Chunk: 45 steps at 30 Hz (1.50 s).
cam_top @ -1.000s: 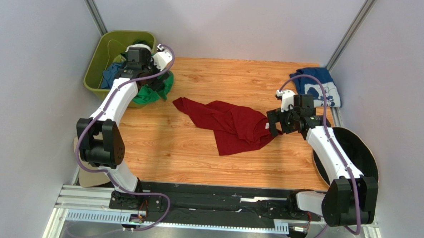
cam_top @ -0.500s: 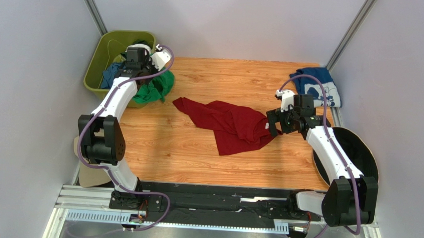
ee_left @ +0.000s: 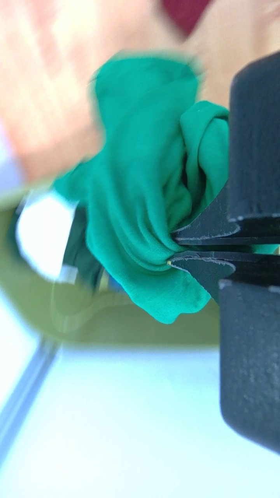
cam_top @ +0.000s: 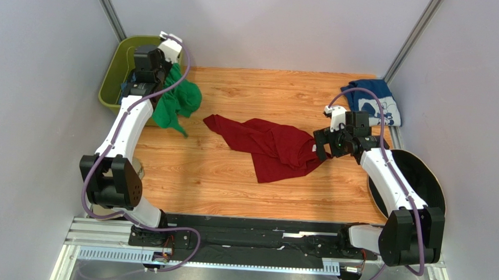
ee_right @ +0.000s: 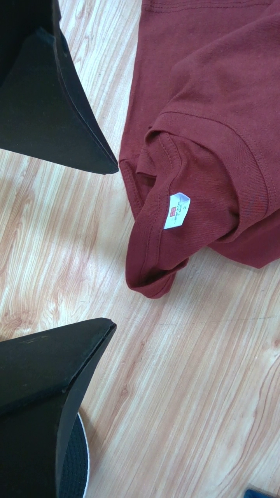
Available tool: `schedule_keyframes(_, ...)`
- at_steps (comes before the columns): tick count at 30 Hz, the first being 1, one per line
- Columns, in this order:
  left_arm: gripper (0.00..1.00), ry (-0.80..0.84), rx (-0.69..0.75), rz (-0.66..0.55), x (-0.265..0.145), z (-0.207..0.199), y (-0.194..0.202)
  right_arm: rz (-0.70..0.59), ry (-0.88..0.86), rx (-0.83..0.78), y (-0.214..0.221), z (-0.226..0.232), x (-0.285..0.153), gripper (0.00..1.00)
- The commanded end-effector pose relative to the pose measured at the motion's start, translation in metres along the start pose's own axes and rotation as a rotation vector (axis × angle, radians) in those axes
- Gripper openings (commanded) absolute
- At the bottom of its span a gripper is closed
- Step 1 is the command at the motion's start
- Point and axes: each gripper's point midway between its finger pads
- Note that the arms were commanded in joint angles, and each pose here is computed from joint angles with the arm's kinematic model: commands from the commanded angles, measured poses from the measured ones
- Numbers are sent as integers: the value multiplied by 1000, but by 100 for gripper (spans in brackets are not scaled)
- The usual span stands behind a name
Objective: Fold and stack the t-shirts
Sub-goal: Flatten the tshirt out
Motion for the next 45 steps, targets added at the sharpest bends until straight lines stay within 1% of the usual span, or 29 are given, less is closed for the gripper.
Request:
schedule_keyframes(1, 0, -385, -167, -137, -42, 104, -50, -19, -16, -12, -7, 3, 1, 100)
schedule_keyframes(2, 0, -418, -176, -123, -45, 110, -48, -20, -16, -12, -7, 3, 0, 100)
schedule_keyframes(3, 0, -465, -199, -148, -49, 121, -55, -20, -17, -12, -7, 3, 1, 100)
schedule_keyframes(4, 0, -476, -219, -144, -48, 123, -55, -22, -15, -11, -8, 2, 0, 100)
schedule_keyframes(5, 0, -522, -241, -119, -51, 136, -46, -20, -19, -12, -7, 3, 0, 100)
schedule_keyframes(6, 0, -551, -264, -126, -55, 146, -48, -17, -19, -13, -7, 3, 1, 100)
schedule_keyframes(8, 0, -579, -317, -99, -54, 153, -42, -14, -18, -11, -6, 3, 1, 100)
schedule_keyframes(9, 0, -597, -346, -126, -60, 164, -53, -16, -21, -13, -7, 4, 2, 100)
schedule_keyframes(11, 0, -567, -393, -61, -50, 156, -44, -14, -18, -11, -6, 3, 2, 100)
schedule_keyframes(12, 0, -579, -423, -85, -55, 166, -53, -13, -19, -12, -6, 3, 2, 100)
schedule_keyframes(13, 0, -579, -451, -85, -51, 165, -54, -11, -18, -12, -6, 3, 2, 100)
schedule_keyframes(17, 0, -577, -477, -89, -49, 171, -62, -12, -23, -13, -6, 4, 2, 100)
schedule_keyframes(22, 0, -540, -412, -11, -17, 153, -45, -12, -22, -12, -6, 3, 2, 100)
schedule_keyframes(25, 0, -497, -371, 55, 6, 132, -24, -12, -26, -13, -6, 4, 1, 100)
schedule_keyframes(28, 0, -444, -336, 140, 29, 107, -1, -13, -27, -14, -6, 5, 1, 100)
schedule_keyframes(29, 0, -417, -317, 186, 39, 96, 12, -11, -30, -13, -6, 5, 1, 100)
schedule_keyframes(31, 0, -369, -301, 234, 45, 82, 23, -12, -29, -13, -6, 5, 1, 100)
schedule_keyframes(32, 4, -350, -298, 245, 47, 76, 26, -12, -32, -13, -6, 6, 1, 100)
schedule_keyframes(33, 24, -327, -300, 250, 49, 71, 29, -8, -30, -11, -5, 5, 1, 100)
schedule_keyframes(35, 49, -269, -297, 256, 50, 57, 32, -5, -34, -12, -5, 6, 2, 100)
schedule_keyframes(37, 81, -245, -306, 249, 46, 53, 31, -5, -37, -12, -5, 6, 2, 100)
schedule_keyframes(38, 93, -240, -311, 243, 42, 53, 30, -5, -36, -11, -6, 6, 2, 100)
schedule_keyframes(39, 97, -231, -320, 236, 40, 52, 29, -4, -36, -10, -5, 6, 2, 100)
schedule_keyframes(42, 98, -155, -338, 173, 23, 46, 14, -8, -35, -9, -6, 6, 1, 100)
schedule_keyframes(43, 98, -96, -345, 147, 20, 34, 10, -17, -33, -10, -8, 6, 0, 100)
schedule_keyframes(44, 98, -75, -350, 94, 4, 38, -3, -23, -32, -11, -9, 6, 0, 100)
schedule_keyframes(45, 98, -10, -352, 47, -1, 29, -13, -24, -32, -9, -10, 6, -1, 100)
Point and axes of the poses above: each gripper's point midway between its finger pads, its own x axis out along the fingers, its own z axis along the line the jaws close on, y = z × x, and after that the axes turned 8 degrees about x, right-handed
